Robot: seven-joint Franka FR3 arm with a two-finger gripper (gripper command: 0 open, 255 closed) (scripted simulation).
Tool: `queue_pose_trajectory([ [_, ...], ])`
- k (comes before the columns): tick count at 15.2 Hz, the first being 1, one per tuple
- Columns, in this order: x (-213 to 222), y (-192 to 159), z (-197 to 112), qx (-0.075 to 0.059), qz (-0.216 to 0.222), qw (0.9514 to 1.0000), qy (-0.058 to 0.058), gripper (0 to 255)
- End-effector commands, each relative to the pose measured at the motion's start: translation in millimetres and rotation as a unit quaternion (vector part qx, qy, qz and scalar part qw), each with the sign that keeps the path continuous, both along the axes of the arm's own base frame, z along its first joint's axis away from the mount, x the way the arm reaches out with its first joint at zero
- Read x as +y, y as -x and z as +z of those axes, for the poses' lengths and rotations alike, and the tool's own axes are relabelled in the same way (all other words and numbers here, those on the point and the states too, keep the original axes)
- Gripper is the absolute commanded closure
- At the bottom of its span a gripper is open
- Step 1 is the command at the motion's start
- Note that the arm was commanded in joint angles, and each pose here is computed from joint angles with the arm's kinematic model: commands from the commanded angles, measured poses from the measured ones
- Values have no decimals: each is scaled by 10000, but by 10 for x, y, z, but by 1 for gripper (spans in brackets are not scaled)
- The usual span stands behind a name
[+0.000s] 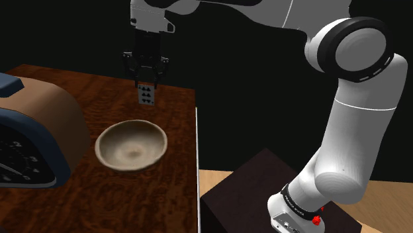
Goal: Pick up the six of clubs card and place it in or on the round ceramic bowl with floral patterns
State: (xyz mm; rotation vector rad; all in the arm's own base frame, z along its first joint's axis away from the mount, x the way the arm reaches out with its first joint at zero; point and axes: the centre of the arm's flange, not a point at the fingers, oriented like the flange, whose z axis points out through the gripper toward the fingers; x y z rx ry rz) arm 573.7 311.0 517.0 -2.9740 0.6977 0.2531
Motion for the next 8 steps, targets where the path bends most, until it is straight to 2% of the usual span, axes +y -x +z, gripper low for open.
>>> queue_pose_trajectory([
  [1, 7, -1, 100, 1, -1, 10000, 1, 255],
  [8, 7, -1, 470, 1, -1, 10000, 1, 255],
])
